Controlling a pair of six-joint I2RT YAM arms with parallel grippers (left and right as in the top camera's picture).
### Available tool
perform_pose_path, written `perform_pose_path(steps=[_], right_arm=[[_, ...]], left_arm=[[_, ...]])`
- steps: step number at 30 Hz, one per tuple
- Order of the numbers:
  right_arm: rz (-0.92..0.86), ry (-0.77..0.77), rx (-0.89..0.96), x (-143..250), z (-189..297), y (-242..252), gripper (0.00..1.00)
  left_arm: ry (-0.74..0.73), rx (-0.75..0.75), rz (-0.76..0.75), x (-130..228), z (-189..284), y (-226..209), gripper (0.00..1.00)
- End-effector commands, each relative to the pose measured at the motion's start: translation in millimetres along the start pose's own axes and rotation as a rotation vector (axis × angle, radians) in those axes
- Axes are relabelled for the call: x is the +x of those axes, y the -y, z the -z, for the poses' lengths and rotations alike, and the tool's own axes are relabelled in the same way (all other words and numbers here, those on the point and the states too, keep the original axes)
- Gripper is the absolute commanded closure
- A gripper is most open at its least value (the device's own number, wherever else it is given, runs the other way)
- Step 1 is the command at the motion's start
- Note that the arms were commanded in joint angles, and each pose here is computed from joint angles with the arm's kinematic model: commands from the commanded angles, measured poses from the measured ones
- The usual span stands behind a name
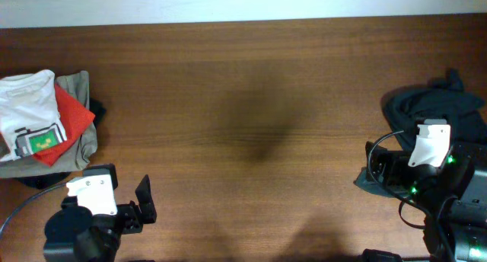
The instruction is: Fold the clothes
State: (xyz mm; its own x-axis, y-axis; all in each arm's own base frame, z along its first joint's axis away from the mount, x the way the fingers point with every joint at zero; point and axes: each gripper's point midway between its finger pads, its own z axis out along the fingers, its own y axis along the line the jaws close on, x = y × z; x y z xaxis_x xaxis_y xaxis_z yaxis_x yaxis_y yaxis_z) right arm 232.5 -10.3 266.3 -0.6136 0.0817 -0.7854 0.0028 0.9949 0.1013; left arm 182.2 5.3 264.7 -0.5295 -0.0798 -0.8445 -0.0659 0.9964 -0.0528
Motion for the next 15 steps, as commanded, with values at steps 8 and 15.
perform_pose_path(steps=[8,15], right_arm=[[0.158,0.264,-0.084,12.8,39.8,-36.3,0.01],[0.191,0.650,-0.100,32.2,-6.8,-34.6,0.01]], left_arm=[[-0.003,-0.008,0.007,1.8,-1.0,-1.6,0.01],[-0.003,-0.008,0.007,1.8,-1.0,-1.6,0.01]])
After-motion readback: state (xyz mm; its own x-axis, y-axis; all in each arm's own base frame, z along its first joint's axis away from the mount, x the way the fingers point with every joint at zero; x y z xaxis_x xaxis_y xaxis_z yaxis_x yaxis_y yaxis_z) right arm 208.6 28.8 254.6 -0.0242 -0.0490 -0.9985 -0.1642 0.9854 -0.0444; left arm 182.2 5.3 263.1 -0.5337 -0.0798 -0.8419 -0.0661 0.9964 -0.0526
